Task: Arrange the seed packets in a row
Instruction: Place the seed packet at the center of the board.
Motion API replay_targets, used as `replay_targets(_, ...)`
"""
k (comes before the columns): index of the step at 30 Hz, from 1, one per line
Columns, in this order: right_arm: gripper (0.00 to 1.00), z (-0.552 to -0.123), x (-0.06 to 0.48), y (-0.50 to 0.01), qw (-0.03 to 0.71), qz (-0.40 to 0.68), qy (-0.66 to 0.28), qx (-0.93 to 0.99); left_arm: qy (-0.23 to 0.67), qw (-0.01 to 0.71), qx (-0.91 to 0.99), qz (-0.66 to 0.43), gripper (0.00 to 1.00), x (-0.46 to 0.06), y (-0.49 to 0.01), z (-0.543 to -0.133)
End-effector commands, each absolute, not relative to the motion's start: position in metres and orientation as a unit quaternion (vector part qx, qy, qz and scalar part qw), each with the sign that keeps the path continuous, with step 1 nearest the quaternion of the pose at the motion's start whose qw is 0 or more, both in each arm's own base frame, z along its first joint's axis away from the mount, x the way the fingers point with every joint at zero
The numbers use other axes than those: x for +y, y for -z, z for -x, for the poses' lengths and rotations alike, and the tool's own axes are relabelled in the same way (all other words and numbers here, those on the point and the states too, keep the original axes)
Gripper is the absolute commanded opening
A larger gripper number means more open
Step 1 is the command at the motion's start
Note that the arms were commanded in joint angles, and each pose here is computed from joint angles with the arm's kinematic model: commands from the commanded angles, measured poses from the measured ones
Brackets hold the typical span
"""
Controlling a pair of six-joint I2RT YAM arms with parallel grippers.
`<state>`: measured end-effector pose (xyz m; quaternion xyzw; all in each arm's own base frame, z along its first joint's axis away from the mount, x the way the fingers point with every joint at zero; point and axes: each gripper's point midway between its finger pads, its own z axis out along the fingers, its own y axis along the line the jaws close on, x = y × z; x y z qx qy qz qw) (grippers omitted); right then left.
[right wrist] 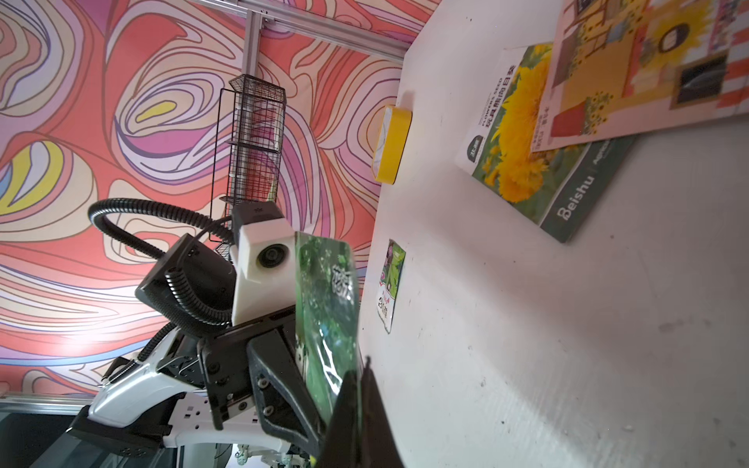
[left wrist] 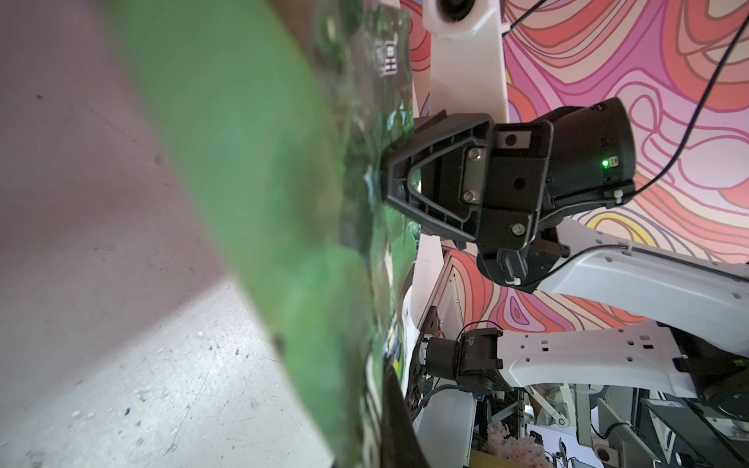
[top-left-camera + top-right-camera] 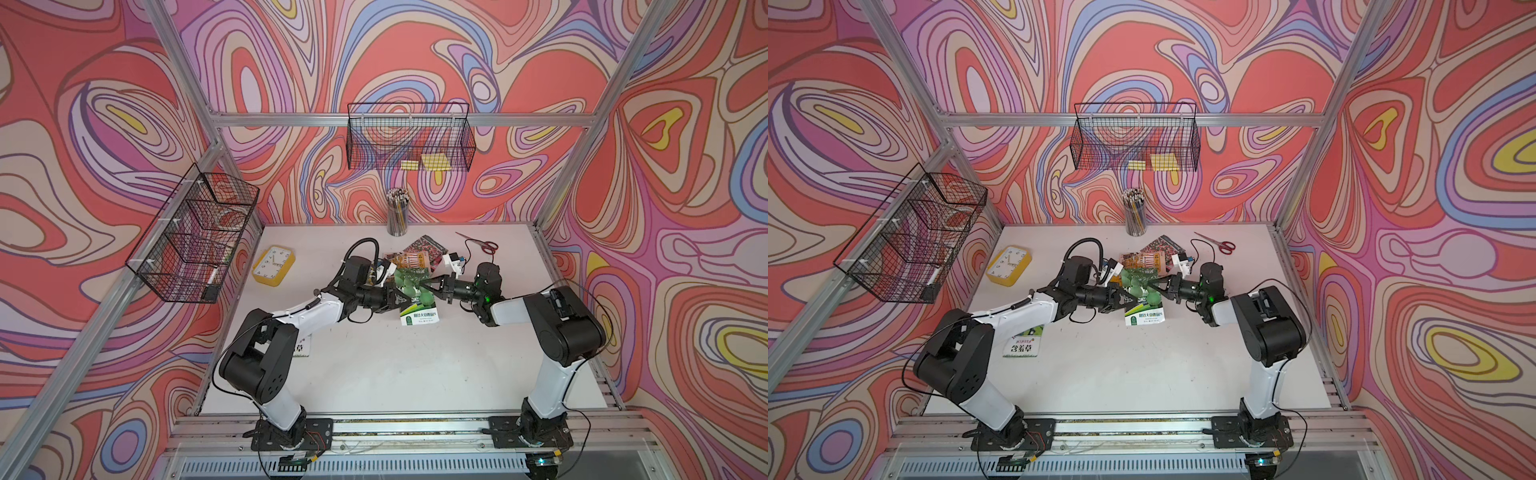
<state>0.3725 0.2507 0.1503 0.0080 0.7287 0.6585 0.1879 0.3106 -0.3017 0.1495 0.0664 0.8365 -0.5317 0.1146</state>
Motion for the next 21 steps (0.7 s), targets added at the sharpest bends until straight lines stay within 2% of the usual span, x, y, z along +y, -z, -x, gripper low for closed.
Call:
replay_targets(1, 0.0, -0.37, 0.25, -0.164, 0.206, 0.006, -0.673, 0.71, 0.52, 0.117, 0.845, -0.056, 0.46, -0.286, -0.155, -0.313)
replay_targets(2, 0.0, -0.371, 0.252, -0.163, 0.21, 0.006, -0.667, 0.715, 0.505, 0.124, 0.853, -0.039, 0.79, -0.275, -0.154, -0.317)
replay_targets(3, 0.0, -0.37, 0.256, -0.16, 0.213, 0.007, -0.658, 0.723, 0.48, 0.13, 0.867, -0.015, 0.99, -0.26, -0.152, -0.321)
replay_targets(8, 0.0, -0.364, 0.314, -0.134, 0.219, 0.027, -0.556, 0.802, 0.312, 0.191, 0.926, 0.093, 0.99, -0.166, -0.15, -0.329)
replay_targets(11, 0.0, -0.36, 0.358, -0.114, 0.218, 0.011, -0.511, 0.832, 0.245, 0.229, 0.931, 0.142, 0.99, -0.124, -0.161, -0.328)
replay_targets(18, 0.0, -0.341, 0.432, -0.089, 0.224, -0.022, -0.496, 0.839, 0.115, 0.295, 0.92, 0.232, 0.99, -0.051, -0.181, -0.31)
replay_targets(21, 0.0, -0.335, 0.454, -0.082, 0.215, -0.033, -0.503, 0.837, 0.098, 0.321, 0.905, 0.262, 0.99, -0.032, -0.189, -0.301)
